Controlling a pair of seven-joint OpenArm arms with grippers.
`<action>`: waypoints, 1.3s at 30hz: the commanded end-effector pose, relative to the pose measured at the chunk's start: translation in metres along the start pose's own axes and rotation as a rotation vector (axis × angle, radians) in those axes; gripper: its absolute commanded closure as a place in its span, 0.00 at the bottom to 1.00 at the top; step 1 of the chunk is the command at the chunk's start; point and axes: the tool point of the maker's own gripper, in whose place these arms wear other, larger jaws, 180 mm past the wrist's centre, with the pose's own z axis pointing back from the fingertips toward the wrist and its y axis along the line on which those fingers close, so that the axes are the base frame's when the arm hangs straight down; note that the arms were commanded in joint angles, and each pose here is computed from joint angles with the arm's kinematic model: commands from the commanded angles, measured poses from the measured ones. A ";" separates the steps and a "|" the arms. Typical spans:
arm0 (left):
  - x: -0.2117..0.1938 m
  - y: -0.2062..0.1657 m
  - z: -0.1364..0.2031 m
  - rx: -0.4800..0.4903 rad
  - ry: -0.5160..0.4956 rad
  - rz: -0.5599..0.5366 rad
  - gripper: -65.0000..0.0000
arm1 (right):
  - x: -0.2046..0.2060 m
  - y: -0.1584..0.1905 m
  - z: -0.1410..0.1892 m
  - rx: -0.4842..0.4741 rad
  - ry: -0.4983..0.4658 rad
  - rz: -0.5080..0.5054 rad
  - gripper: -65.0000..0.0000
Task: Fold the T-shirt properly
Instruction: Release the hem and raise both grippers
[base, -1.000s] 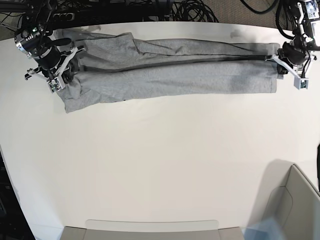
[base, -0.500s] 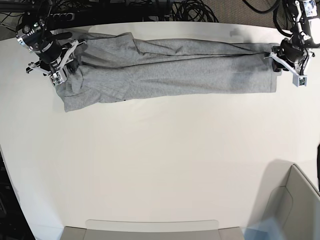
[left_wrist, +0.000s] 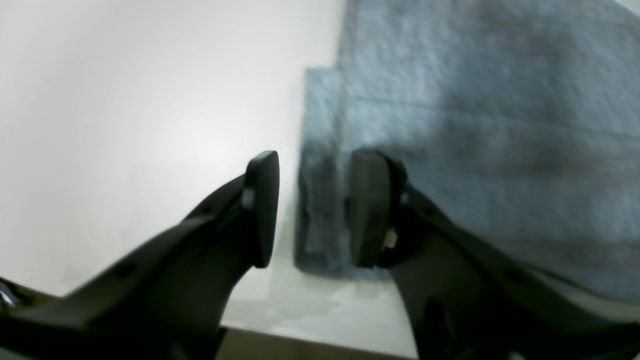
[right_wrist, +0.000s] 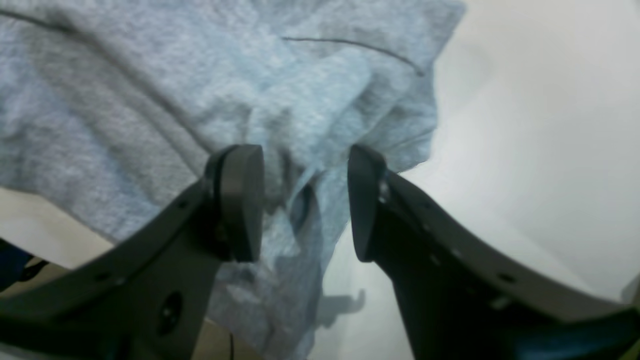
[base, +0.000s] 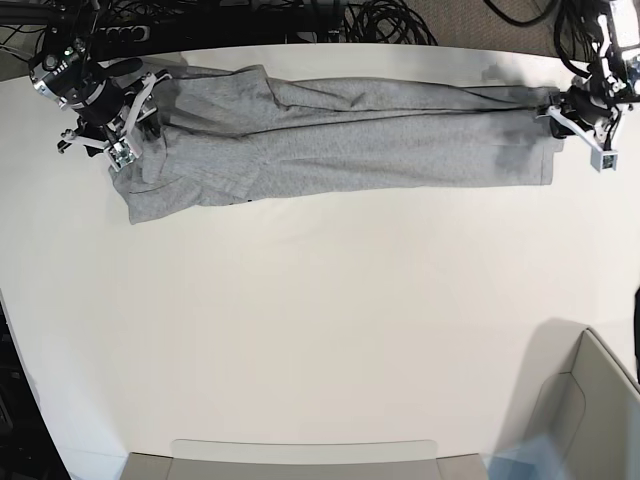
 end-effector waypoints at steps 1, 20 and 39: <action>0.008 0.000 0.001 -0.007 -0.022 -0.014 0.63 | 0.005 -0.006 0.003 -0.004 -0.016 0.039 0.58; -0.044 -0.035 -0.049 -0.254 0.160 0.014 0.79 | 0.004 -0.020 0.001 -0.023 -0.002 0.052 0.58; 0.049 0.059 -0.026 -0.101 -0.063 0.188 1.00 | 0.007 -0.009 -0.002 -0.006 -0.021 0.021 0.58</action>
